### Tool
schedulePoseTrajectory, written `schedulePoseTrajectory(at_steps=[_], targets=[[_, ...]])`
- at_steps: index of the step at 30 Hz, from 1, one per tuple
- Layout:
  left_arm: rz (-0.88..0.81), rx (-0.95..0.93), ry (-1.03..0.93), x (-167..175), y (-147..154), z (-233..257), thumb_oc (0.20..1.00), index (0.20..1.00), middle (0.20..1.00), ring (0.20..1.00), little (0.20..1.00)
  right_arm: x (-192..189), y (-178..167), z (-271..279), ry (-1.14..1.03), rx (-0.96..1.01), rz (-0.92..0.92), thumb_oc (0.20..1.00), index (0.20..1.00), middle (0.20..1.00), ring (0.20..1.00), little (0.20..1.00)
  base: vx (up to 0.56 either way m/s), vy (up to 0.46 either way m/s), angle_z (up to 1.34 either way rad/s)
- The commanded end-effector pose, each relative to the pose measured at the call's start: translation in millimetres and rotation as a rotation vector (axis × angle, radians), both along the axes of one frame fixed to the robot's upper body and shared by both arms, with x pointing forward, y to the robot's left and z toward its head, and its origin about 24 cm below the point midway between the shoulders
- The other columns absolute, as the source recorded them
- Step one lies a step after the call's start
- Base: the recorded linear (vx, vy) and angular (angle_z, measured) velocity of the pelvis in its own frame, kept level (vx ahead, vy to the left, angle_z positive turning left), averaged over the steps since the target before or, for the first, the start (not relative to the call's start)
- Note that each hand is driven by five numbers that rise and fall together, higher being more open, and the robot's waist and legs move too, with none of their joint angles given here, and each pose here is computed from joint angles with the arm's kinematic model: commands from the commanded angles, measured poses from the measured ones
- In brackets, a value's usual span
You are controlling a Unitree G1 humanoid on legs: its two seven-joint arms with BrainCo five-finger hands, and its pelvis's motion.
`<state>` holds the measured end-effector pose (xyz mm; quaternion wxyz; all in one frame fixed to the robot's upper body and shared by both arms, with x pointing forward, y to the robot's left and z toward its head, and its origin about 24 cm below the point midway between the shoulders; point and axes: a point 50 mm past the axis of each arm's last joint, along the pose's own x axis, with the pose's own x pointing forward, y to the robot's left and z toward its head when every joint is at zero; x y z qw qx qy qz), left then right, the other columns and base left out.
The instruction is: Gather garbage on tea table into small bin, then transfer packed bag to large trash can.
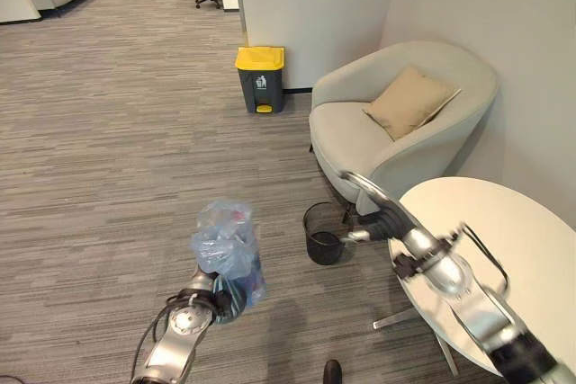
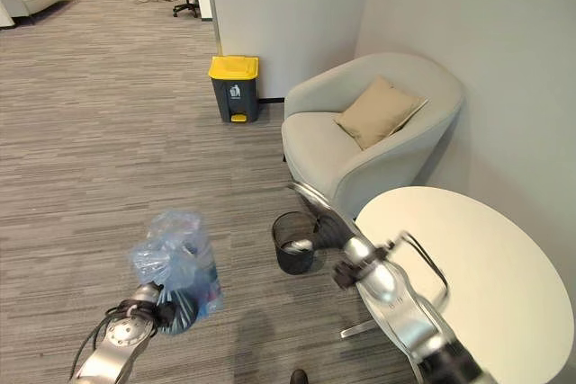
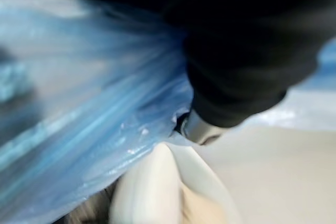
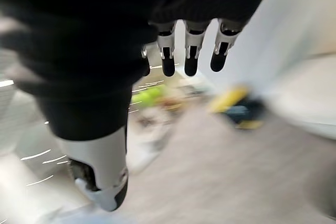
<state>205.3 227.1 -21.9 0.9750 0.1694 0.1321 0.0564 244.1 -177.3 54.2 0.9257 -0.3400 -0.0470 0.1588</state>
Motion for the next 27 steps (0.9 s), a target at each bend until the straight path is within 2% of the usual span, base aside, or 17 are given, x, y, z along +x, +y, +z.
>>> schedulePoseTrajectory(at_steps=[1, 6, 7, 13, 16, 19, 27], targets=[[-0.002, 0.001, -0.056, 7, 22, 12, 0.2, 0.2, 0.2, 0.2, 0.2, -4, -13, -7, 0.042, 0.132, -0.081, 1.0, 1.0, 1.0, 1.0, 1.0, 0.0, 0.0, 0.0], [0.055, -0.013, 0.041, -16, 42, -4, 0.2, 0.2, 0.2, 0.2, 0.2, -22, -43, -43, 0.205, 0.147, -0.227, 1.0, 1.0, 1.0, 1.0, 1.0, -0.01, -0.011, 0.0], [0.109, -0.035, 0.12, -36, 53, -18, 0.2, 0.2, 0.2, 0.2, 0.2, -36, -60, -64, 0.3, 0.132, -0.308, 1.0, 1.0, 1.0, 1.0, 1.0, -0.02, -0.042, 0.07], [0.2, -0.086, 0.22, -61, 62, -38, 0.2, 0.2, 0.2, 0.2, 0.2, -47, -73, -81, 0.367, 0.149, -0.401, 1.0, 1.0, 1.0, 1.0, 1.0, -0.05, -0.027, 0.05], [0.203, -0.098, 0.211, -56, 61, -38, 0.2, 0.2, 0.2, 0.2, 0.2, -44, -78, -82, 0.358, 0.157, -0.441, 1.0, 1.0, 1.0, 1.0, 1.0, -0.21, -0.011, 0.42], [0.162, -0.088, 0.152, -33, 55, -28, 0.2, 0.2, 0.2, 0.2, 0.2, -43, -86, -86, 0.354, 0.151, -0.514, 1.0, 1.0, 1.0, 1.0, 1.0, -0.12, 0.081, 1.0], [0.134, -0.022, 0.148, -27, 61, -21, 0.2, 0.2, 0.2, 0.2, 0.2, -45, -69, -106, 0.424, 0.214, -0.541, 1.0, 1.0, 1.0, 1.0, 1.0, 0.12, 0.194, 0.44]])
